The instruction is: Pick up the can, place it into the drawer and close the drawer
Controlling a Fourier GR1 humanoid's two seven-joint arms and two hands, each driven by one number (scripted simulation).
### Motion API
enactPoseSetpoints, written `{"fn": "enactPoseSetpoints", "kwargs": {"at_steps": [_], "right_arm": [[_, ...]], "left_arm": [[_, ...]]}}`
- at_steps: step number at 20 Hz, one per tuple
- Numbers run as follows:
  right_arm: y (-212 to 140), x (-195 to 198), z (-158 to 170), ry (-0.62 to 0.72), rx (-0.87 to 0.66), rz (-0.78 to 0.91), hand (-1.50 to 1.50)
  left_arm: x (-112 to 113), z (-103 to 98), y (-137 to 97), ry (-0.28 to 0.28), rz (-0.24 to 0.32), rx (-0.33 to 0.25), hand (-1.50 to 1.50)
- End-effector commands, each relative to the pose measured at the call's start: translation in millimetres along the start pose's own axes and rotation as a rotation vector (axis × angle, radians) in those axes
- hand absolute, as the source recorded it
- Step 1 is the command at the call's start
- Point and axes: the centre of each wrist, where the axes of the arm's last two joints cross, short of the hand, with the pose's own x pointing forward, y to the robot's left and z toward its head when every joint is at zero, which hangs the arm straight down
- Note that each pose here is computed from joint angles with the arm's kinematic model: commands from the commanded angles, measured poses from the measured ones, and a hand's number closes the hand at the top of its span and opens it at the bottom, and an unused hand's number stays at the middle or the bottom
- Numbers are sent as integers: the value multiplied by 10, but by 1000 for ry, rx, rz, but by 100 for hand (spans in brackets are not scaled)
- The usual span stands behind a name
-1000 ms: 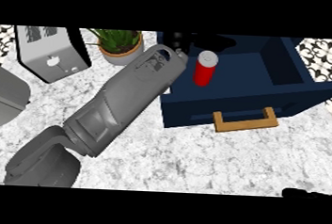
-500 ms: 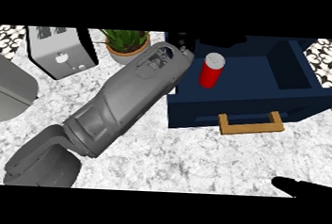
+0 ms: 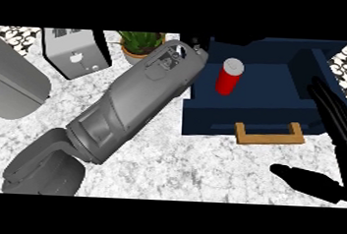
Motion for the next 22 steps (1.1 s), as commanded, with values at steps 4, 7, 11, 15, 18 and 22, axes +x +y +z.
{"fn": "enactPoseSetpoints", "kwargs": {"at_steps": [4, 7, 11, 15, 18, 22], "right_arm": [[637, -100, -185, 31, 91, 200, -150], [769, -199, -179, 52, 104, 269, -150], [986, -503, -314, 107, 48, 241, -150], [1166, -669, -427, 129, 53, 264, -150], [1316, -849, -312, 147, 66, 286, -150], [1345, -945, -601, 156, 64, 337, -150]], "left_arm": [[191, -16, -46, 3, 5, -14, -150], [98, -105, 174, 25, 21, -4, -150], [25, -121, 378, 28, -5, -12, -150], [282, -138, 444, 38, 20, -1, -150], [168, -190, 742, 28, -12, 1, -150], [410, -178, 780, 27, 4, -10, -150]]}}
